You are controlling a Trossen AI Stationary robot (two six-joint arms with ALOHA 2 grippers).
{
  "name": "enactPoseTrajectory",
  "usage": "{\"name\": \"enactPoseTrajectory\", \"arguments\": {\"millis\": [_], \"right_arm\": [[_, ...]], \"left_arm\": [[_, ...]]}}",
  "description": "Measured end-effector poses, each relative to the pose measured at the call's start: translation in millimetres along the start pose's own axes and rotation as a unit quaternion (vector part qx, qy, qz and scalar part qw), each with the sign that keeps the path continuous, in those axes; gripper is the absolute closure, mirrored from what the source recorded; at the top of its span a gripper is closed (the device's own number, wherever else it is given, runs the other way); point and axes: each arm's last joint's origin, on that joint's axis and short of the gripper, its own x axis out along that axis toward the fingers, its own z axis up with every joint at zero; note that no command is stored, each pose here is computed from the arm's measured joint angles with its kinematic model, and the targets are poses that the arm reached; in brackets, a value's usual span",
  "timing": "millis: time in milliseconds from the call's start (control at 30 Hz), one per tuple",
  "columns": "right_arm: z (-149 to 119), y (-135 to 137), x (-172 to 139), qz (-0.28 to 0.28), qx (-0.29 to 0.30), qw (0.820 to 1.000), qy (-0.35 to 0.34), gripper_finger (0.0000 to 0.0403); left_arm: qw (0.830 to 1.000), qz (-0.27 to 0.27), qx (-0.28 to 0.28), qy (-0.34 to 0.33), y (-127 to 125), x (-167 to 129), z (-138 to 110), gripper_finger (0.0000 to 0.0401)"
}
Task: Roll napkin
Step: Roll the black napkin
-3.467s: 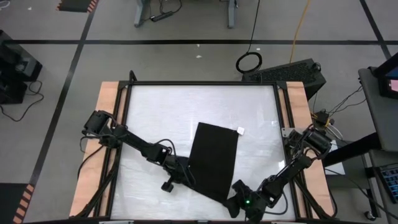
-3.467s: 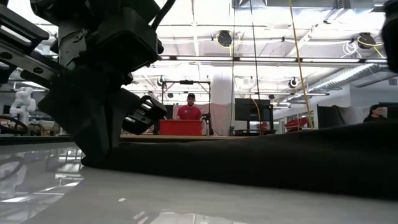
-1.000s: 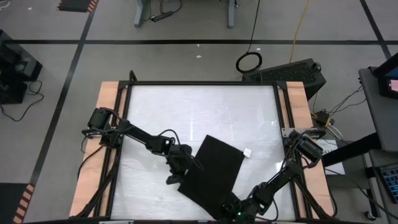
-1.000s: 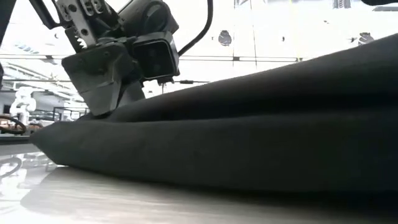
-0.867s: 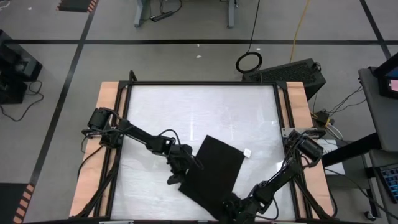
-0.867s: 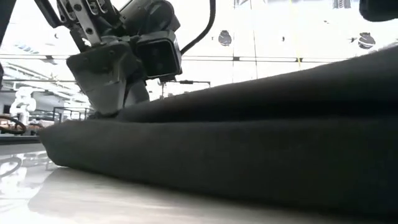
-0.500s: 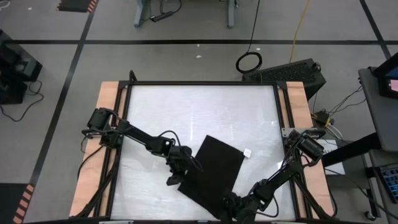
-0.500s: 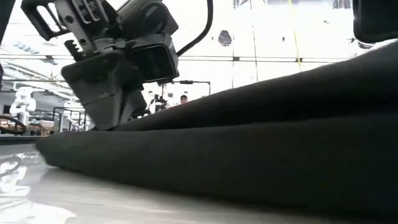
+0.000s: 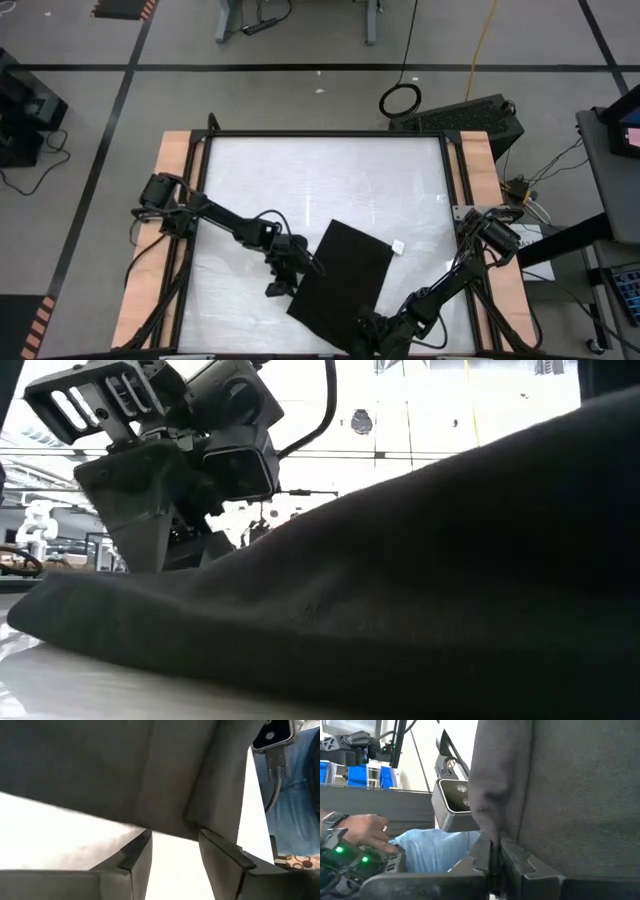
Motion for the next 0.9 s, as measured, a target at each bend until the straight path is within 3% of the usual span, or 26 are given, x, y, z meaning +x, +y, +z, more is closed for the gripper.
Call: {"name": "enactPoseTrajectory", "arguments": {"millis": [200, 467, 700, 900], "right_arm": [[3.9, -0.9, 1.2, -0.005, 0.013, 1.0, 0.005, 0.0394], [7.4, -1.1, 2.2, -0.007, 0.018, 1.0, 0.005, 0.0394], [8.5, -1.1, 2.4, -0.007, 0.019, 1.0, 0.003, 0.0394], [8.7, -1.0, 2.4, -0.005, 0.02, 1.0, 0.001, 0.0394]], "left_arm": [[0.998, -0.007, 0.062, -0.009, -15.5, -16.8, 6.3, 0.0228], [0.969, -0.02, 0.245, -0.017, -61.2, -18.8, 3.6, 0.0228], [0.953, 0.021, 0.303, -0.013, -67.5, 0.0, -3.3, 0.0226], [0.952, 0.017, 0.306, -0.016, -62.2, 13.1, -3.8, 0.0194]]}}
